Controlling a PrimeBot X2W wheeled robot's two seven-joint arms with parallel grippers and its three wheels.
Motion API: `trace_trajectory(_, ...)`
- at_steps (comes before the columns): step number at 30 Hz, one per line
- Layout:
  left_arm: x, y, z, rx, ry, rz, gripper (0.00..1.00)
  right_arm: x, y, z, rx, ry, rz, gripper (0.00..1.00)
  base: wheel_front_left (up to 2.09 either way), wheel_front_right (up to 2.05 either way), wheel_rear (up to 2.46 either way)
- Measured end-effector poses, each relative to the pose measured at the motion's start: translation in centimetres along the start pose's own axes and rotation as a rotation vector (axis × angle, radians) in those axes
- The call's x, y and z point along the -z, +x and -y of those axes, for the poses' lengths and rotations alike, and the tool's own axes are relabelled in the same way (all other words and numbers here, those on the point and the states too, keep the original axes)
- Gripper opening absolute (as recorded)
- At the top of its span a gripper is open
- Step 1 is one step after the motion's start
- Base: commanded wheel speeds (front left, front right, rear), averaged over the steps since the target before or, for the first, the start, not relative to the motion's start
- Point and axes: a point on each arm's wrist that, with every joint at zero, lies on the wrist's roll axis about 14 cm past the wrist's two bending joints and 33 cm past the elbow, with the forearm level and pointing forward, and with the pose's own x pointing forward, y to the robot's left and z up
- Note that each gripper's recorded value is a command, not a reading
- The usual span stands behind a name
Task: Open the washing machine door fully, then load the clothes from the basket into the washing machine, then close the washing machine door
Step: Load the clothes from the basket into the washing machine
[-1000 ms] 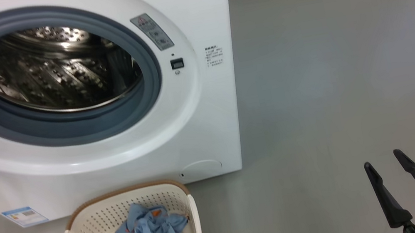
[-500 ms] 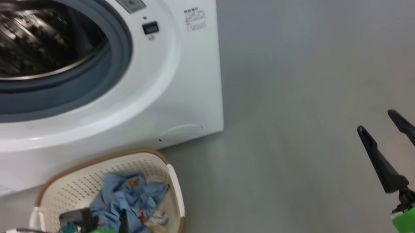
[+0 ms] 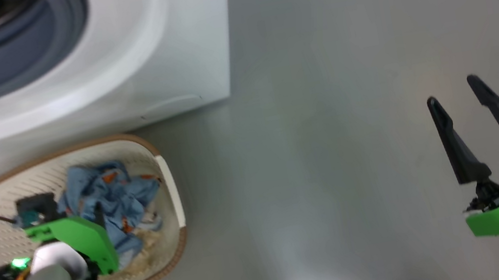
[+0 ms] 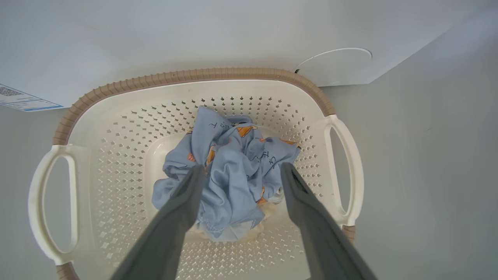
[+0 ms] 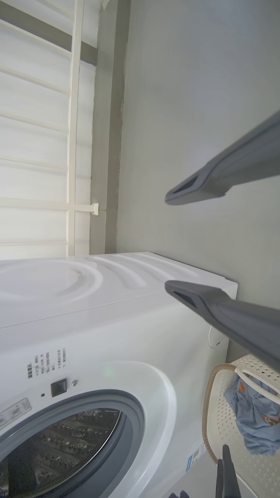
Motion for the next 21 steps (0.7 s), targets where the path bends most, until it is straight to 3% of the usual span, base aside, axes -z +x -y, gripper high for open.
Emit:
trace_trajectory(5,0.8,3.0,-0.9,-0.018,-0.061,-0.071,1.00,1.5,1.4,0.7,0.009,-0.008,-0.020,1.00,0.00,0.00,0.00)
trace_trajectory(21,6.5,10.9,-1.3,-0.019,-0.050,-0.344,1.00,7.8,3.6,2.0,0.037,-0.009,-0.131,1.00,0.00,0.00,0.00)
